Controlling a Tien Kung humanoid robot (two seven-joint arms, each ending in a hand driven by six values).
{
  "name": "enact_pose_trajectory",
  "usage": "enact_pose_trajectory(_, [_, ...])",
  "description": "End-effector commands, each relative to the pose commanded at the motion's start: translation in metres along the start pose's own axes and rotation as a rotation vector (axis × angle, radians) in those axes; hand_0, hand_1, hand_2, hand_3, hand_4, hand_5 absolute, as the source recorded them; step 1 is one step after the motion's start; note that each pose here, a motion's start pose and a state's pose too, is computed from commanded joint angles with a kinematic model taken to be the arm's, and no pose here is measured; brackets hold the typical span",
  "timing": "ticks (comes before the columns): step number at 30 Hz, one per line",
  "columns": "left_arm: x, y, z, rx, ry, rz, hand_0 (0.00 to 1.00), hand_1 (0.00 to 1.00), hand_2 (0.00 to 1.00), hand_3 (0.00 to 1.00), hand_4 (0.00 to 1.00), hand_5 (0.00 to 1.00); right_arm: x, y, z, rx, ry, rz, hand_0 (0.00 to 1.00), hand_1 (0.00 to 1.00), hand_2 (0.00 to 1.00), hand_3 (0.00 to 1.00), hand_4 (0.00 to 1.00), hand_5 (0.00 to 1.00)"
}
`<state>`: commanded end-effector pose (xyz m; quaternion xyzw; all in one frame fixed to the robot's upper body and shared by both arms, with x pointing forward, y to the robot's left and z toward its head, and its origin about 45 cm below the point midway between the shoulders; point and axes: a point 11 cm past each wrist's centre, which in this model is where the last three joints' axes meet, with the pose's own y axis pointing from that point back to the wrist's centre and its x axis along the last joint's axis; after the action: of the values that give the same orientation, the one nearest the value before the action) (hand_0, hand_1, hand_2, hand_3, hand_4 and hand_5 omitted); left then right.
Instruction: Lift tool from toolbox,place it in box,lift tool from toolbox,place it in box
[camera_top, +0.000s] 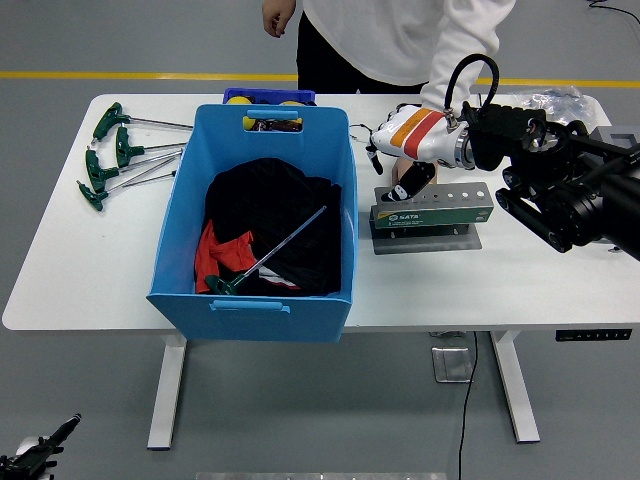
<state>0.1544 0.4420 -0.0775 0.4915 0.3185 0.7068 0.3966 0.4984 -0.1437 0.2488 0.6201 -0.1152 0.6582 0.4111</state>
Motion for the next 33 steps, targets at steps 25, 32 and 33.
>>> enact_pose_trajectory(25, [-0.009, 0.003, 0.029, -0.048, 0.001, -0.016, 0.789, 0.865, 0.848, 0.769, 0.751, 0.697, -0.032, 0.012, 0.021, -0.057, 0.096, -0.112, 0.779, 0.648, 0.681, 0.472, 0.947, 0.474])
enact_pose_trajectory(32, [-0.010, 0.004, 0.037, -0.065, 0.002, -0.016, 0.791, 0.868, 0.849, 0.769, 0.751, 0.696, -0.027, 0.012, 0.021, -0.040, 0.146, -0.116, 0.768, 0.627, 0.665, 0.467, 0.951, 0.485])
enact_pose_trajectory(33, [-0.010, 0.004, 0.038, -0.066, 0.002, -0.016, 0.791, 0.868, 0.849, 0.771, 0.753, 0.697, -0.027, 0.012, 0.021, -0.038, 0.151, -0.117, 0.747, 0.557, 0.576, 0.462, 0.945, 0.487])
